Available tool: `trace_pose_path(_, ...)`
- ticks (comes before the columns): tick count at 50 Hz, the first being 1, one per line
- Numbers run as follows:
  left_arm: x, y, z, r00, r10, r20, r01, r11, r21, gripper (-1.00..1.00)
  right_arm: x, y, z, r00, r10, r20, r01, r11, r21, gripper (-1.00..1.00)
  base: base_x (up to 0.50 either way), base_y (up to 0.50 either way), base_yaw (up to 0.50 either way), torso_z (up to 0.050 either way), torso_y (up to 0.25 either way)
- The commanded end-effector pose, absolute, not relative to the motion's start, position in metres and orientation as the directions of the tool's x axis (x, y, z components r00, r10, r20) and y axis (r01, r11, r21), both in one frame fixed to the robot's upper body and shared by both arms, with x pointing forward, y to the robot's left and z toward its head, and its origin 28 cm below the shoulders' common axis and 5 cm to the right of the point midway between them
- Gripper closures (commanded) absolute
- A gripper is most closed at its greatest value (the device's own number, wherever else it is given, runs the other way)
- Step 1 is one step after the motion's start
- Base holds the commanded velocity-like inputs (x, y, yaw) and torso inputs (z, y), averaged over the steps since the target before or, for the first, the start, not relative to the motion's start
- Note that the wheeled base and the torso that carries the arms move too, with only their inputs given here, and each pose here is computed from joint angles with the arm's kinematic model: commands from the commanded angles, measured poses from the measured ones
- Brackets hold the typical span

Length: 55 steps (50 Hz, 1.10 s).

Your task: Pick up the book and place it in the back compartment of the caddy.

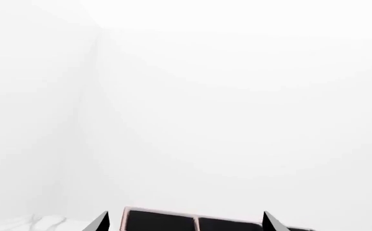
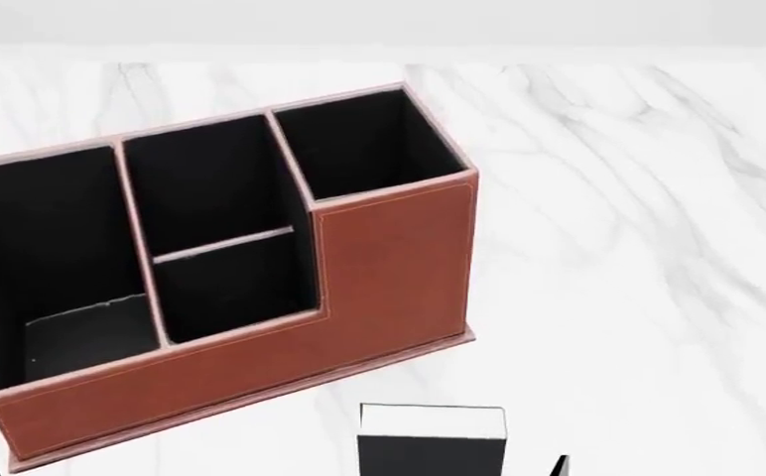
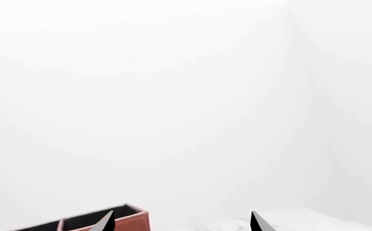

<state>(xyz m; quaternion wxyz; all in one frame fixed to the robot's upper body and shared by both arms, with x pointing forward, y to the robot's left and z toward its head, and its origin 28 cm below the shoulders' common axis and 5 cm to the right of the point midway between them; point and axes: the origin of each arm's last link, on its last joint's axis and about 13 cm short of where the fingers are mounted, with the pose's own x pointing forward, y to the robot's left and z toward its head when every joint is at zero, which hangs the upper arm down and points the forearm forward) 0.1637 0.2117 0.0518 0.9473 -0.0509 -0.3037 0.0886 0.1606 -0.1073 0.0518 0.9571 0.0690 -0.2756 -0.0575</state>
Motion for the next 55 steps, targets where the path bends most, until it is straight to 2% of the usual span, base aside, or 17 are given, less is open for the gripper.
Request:
trace_pose_path(1,0.1638,0.2116,0.0518,0.799,0.2,0.567,-0.139,0.979,-0.15,-1.0,0.1605,-0.1072,0.0516,0.84,-0.15,0.522,0.077,0.984,0.16,-1.0,0.11,0.0,0.0,0.0,0.0)
trace_pose_path(39,0.1638,0.212,0.052,0.8,0.201,0.566,-0.14,0.979,-0.15,-1.0,0.1613,-0.1069,0.0511,0.842,-0.155,0.518,0.081,0.983,0.163,-1.0,0.11,0.12,0.0,0.0,0.0)
trace_pose_path(55,0.1648,0.2121,0.0511,0.802,0.199,0.563,-0.139,0.979,-0.148,-1.0,0.1625,-0.1072,0.0507,0.85,-0.153,0.503,0.071,0.981,0.178,-1.0,0.04,0.01,0.0,0.0,0.0)
